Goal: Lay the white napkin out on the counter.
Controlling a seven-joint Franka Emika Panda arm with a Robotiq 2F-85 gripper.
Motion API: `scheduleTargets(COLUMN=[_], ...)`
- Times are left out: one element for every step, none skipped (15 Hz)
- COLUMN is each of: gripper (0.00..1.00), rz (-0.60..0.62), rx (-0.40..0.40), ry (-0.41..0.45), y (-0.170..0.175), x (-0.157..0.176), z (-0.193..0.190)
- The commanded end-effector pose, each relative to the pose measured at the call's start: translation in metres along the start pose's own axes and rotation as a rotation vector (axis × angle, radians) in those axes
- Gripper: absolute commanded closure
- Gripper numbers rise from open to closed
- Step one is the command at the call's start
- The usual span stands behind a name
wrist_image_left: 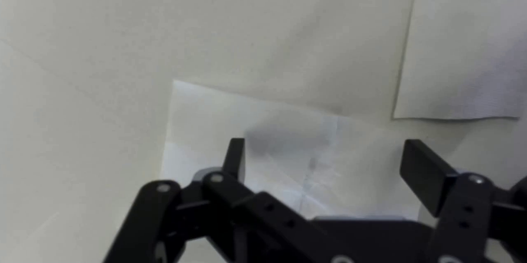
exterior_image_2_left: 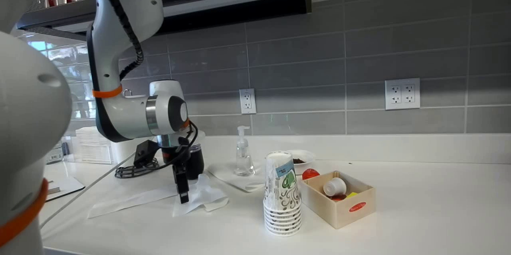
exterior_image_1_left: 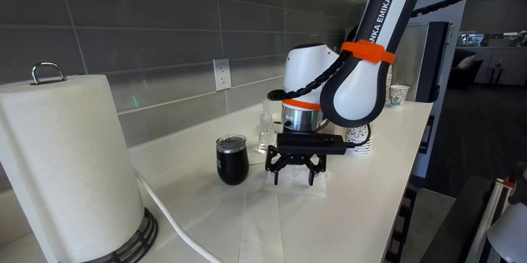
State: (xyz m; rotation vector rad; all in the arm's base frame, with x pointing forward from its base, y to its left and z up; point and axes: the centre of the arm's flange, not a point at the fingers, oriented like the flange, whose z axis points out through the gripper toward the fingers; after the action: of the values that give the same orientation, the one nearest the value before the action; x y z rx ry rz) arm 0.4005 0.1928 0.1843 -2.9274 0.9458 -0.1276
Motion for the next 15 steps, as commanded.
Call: scheduleTargets(gripper=[0.34,0.44,0.51,0.58,0.66,0.73,0.82,0.89,0.98,1.00,1.00,1.00,1.00,1.00,1.00], rz=[0.002,0.002,0.000,0.001,-0.001,-0.003,-0.006,-0.009,-0.011,-0.012,-0.013,-0.010,-0.007,-0.003,0.002], rx=[0.017,0.018,0.020,0.023,0.030,0.037,0.047,0.059,0.071,0.081,0.087,0.089,0.090,0.096,0.101], ry=[0.001,-0.002,-0.003,-0.003,0.000,0.004,0.007,0.009,0.009,0.008,0.006,0.002,-0.001,-0.006,-0.020], y=[-0.018,-0.020,-0.021,-0.022,-0.024,-0.026,-0.027,-0.028,-0.028,-0.029,-0.029,-0.029,-0.028,-0.027,-0.026], x=[0.002,0.002,0.002,0.002,0.001,0.001,0.000,-0.002,-0.003,-0.006,-0.008,-0.011,-0.016,-0.020,-0.024], z=[0.022,0.025,0.027,0.027,0.026,0.023,0.019,0.014,0.009,0.002,-0.004,-0.010,-0.016,-0.021,-0.028])
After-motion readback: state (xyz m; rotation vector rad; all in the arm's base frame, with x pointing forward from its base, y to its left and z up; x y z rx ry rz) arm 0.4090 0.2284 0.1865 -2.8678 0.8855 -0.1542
